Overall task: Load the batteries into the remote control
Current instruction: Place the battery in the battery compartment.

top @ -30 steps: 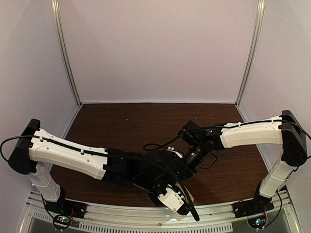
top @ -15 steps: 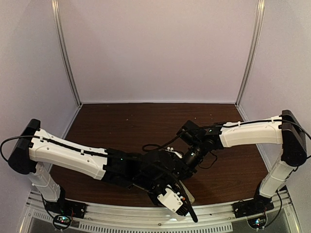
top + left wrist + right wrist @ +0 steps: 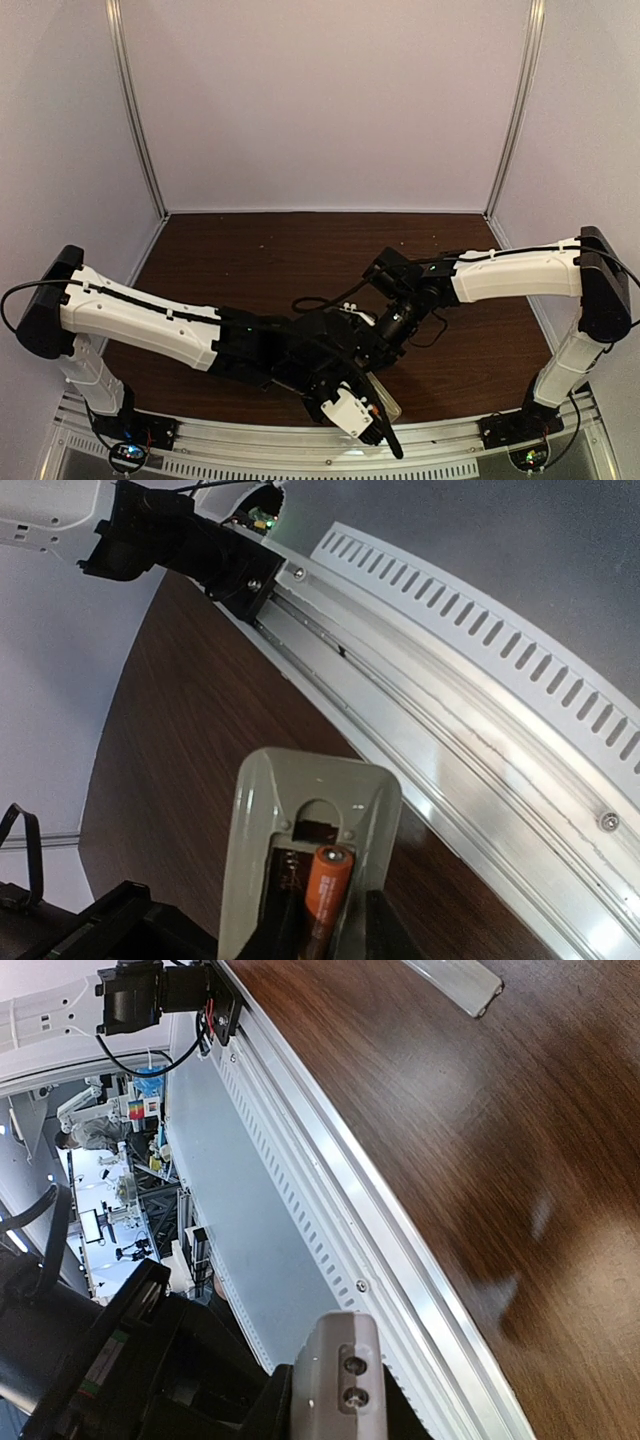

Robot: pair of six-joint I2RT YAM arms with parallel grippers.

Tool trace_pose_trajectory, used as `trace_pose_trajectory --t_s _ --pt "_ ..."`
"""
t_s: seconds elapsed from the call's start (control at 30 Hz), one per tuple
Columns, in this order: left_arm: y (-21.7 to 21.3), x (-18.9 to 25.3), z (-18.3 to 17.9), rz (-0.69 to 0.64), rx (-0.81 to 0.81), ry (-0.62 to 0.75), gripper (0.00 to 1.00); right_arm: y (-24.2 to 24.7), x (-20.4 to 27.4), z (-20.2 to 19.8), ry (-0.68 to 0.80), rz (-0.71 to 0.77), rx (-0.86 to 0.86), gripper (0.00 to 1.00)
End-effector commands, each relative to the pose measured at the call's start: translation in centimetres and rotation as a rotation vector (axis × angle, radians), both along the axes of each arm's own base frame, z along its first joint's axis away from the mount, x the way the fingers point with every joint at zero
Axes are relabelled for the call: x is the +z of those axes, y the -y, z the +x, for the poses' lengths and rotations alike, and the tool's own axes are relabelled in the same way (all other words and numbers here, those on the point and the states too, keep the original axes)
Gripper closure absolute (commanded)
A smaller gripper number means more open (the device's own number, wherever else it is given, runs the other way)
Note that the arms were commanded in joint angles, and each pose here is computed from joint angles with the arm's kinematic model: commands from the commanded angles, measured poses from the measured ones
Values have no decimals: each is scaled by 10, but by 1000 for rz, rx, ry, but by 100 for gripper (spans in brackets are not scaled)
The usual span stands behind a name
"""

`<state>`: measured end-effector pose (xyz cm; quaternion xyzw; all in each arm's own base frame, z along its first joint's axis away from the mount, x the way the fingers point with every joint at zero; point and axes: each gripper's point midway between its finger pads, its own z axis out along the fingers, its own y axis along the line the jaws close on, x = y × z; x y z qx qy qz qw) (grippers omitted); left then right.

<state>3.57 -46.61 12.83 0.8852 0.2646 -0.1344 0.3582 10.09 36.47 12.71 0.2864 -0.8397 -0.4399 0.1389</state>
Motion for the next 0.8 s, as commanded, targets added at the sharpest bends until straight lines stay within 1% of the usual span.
trace_pose_trajectory --t_s 0.0,0.13,0.33,0.43,0.63,0.77 --pt "-6 1 2 3 5 -4 72 -7 9 -2 -11 31 17 100" --pt "-6 4 5 -3 22 3 67 -7 8 -2 -14 33 14 100" --pt "0 20 11 -53 59 2 51 -6 1 1 -27 26 -1 100" --pt "3 31 12 -83 80 -9 45 -7 -1 3 -28 27 -12 100" --pt "4 64 14 -164 133 -52 34 -4 -2 22 -22 37 -79 100" --pt "-2 91 19 -259 201 -89 23 -3 1 37 -12 53 -129 100"
